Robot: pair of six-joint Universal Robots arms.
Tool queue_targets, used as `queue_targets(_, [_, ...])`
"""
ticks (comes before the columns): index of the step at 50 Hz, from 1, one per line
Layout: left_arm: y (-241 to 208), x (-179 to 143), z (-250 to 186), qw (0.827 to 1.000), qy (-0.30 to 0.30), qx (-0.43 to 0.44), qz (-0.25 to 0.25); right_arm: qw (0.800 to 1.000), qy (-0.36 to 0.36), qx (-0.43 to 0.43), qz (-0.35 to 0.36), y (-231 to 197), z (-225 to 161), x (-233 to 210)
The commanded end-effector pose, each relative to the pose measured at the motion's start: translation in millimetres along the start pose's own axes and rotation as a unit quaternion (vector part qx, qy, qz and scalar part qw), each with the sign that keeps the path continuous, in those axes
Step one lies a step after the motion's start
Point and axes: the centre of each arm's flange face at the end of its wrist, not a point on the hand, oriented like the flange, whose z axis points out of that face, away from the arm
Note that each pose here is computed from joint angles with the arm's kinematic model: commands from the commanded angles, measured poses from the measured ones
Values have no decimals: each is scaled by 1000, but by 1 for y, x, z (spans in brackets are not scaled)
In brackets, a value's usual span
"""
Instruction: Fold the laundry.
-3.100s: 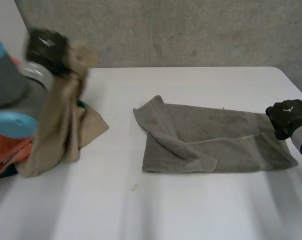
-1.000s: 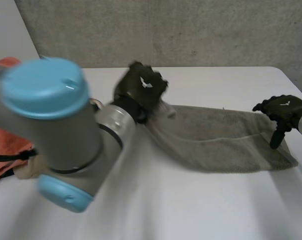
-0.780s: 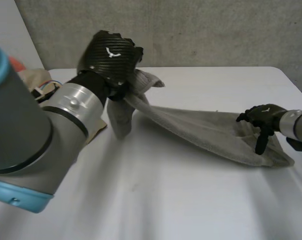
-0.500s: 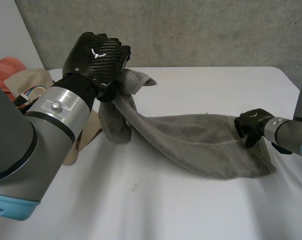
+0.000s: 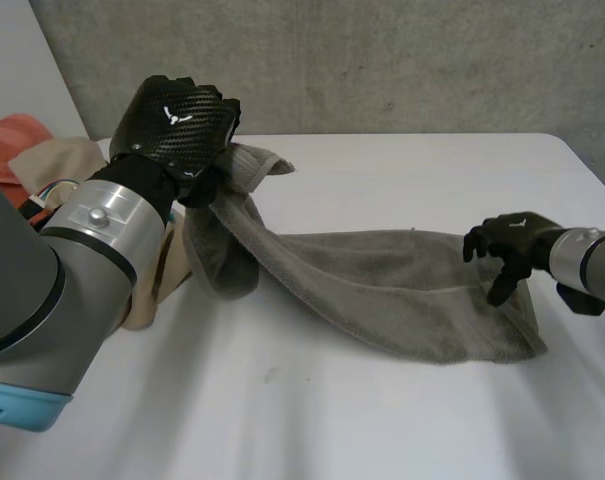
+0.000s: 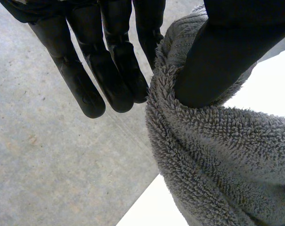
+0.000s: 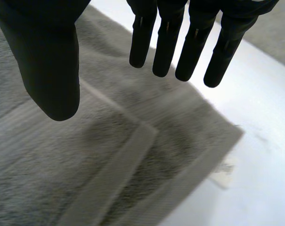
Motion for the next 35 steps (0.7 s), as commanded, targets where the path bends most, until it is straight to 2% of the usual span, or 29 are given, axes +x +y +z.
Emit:
queue_targets(1, [-7,-3,0,1000,-4,13,-2,1000,-28,-10,9,18,12,-19])
queue_targets(10, [-9,-2,0,1000,-5,14,-4,1000,-26,1,-1,35,30,-32])
queue_targets(16, [-8,-4,1,1000,-10,12,-6,1000,0,29,-2,26,27,-25])
queue_targets(20, [-5,-8,2,1000,-17,6,-8,997,31,71,4,4,4,-12])
queue_targets(25, [-1,-21,1,999,-43,-9,-12,989,94,116,-18,-36,-46,20])
queue_targets(28, [4,-26,0,998,-49,-27,-19,988,112,101,-27,-47,-75,36])
queue_targets(35, [18,-27,-7,996,-38,-80,-25,988,116,49,-84,-53,-106,44])
